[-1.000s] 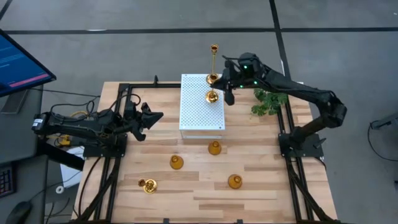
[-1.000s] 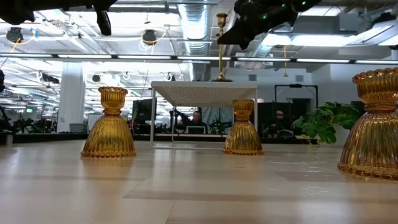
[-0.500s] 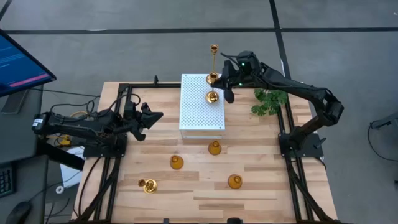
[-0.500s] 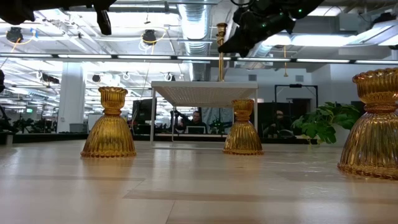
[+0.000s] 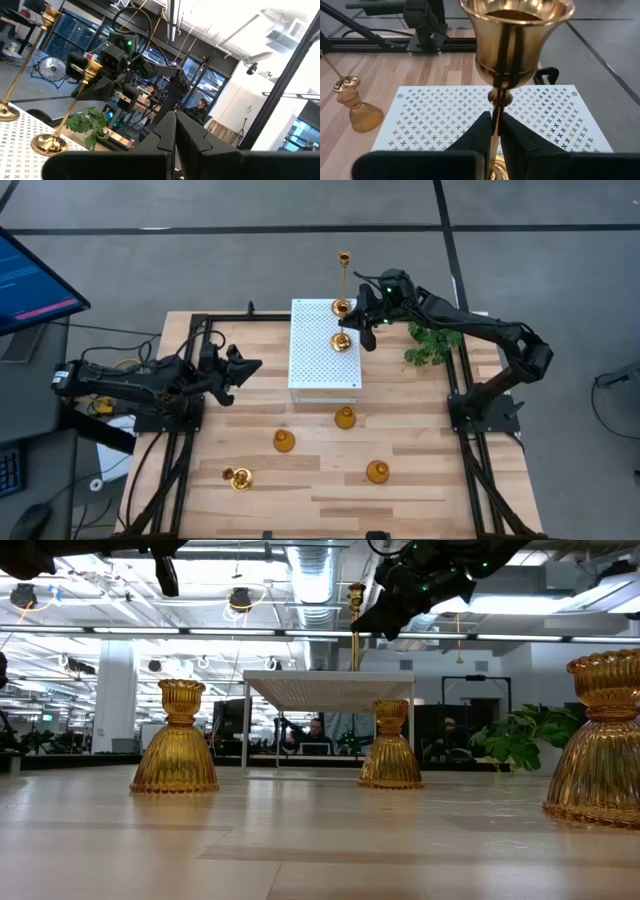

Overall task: Pick & Place candle stick holders
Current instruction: Align the right gold candle holder with the other gold candle holder on the shelf, then align the gold candle holder with the other gold candle holders on the shelf

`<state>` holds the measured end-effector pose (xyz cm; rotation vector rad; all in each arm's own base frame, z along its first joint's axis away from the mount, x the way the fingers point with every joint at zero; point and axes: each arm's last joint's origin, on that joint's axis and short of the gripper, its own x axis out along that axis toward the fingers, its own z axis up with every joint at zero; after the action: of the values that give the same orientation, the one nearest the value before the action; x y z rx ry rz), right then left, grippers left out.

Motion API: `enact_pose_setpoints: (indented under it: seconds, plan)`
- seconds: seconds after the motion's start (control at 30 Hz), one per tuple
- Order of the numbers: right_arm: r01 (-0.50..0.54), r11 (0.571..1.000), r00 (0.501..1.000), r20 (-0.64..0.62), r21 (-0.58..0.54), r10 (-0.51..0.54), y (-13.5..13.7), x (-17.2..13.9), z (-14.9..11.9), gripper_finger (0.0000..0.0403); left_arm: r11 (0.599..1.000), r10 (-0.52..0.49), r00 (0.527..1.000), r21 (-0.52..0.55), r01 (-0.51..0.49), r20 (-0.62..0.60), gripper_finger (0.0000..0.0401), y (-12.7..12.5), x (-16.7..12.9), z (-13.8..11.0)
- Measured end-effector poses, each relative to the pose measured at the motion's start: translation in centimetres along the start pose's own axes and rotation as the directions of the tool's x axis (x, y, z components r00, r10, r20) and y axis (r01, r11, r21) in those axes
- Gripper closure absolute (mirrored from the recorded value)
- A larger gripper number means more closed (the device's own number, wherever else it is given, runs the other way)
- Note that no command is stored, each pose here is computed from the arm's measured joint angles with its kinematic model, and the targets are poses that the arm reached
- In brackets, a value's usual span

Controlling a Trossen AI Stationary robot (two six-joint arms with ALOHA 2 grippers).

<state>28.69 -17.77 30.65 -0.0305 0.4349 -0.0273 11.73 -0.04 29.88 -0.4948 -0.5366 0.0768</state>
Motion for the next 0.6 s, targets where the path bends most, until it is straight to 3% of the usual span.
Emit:
enact_pose_setpoints:
  seconds: [0.6]
  plan:
    - [0.022, 0.999, 0.999, -0.044, 0.033, -0.021, -0.2, -0.12, -0.47, 0.0322, 1.0, 0.001, 1.0, -0.002, -0.001, 0.007, 0.0393, -0.01, 0.0, 0.06]
